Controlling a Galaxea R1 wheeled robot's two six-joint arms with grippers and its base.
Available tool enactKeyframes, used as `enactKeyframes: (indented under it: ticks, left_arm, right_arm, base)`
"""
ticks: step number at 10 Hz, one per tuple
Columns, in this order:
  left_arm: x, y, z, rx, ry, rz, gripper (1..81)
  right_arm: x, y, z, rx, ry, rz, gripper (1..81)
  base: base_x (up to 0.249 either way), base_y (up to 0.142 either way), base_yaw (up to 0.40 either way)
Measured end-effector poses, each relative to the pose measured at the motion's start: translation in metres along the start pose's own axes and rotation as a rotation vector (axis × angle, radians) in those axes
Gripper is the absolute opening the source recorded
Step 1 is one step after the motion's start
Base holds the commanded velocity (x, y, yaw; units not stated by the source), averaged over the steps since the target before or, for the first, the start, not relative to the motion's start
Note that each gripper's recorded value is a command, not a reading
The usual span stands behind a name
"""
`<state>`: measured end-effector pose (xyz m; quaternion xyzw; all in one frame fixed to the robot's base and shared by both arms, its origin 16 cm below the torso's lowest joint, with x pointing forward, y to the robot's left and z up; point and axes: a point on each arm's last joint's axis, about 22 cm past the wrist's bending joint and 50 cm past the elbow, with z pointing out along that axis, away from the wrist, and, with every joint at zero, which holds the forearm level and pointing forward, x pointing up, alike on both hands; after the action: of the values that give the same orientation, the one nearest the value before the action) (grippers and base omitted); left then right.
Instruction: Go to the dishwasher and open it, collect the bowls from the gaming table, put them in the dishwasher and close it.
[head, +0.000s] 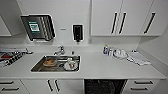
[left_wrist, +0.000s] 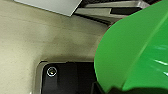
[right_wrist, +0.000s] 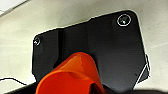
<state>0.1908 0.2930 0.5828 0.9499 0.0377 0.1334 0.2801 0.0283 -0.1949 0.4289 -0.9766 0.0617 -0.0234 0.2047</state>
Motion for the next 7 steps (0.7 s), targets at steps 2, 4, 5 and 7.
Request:
enactKeyframes:
  ticks: [2, 4, 5, 7]
  left_arm:
    - [0.041, 0.010, -0.008, -0.023, 0.041, 0.018, 1.0]
    - [0.066, 0.018, -0.015, -0.046, 0.040, 0.011, 1.0]
    - [0.086, 0.024, -0.019, -0.059, 0.054, 0.017, 1.0]
    - [0.125, 0.039, -0.025, -0.087, 0.077, 0.039, 1.0]
  right_arm:
    - [-0.003, -0.003, 0.001, 0.006, -0.010, 0.004, 1.0]
    - [-0.010, -0.002, 0.003, 0.004, -0.033, 0.015, 1.0]
    - [-0.011, -0.003, 0.003, 0.005, -0.037, 0.017, 1.0]
    - [-0.013, -0.003, 0.003, 0.007, -0.040, 0.019, 1.0]
  base:
    - [0.000, 0.000, 0.000]
    - [0.000, 0.000, 0.000]
    - [0.000, 0.000, 0.000]
    - [0.000, 0.000, 0.000]
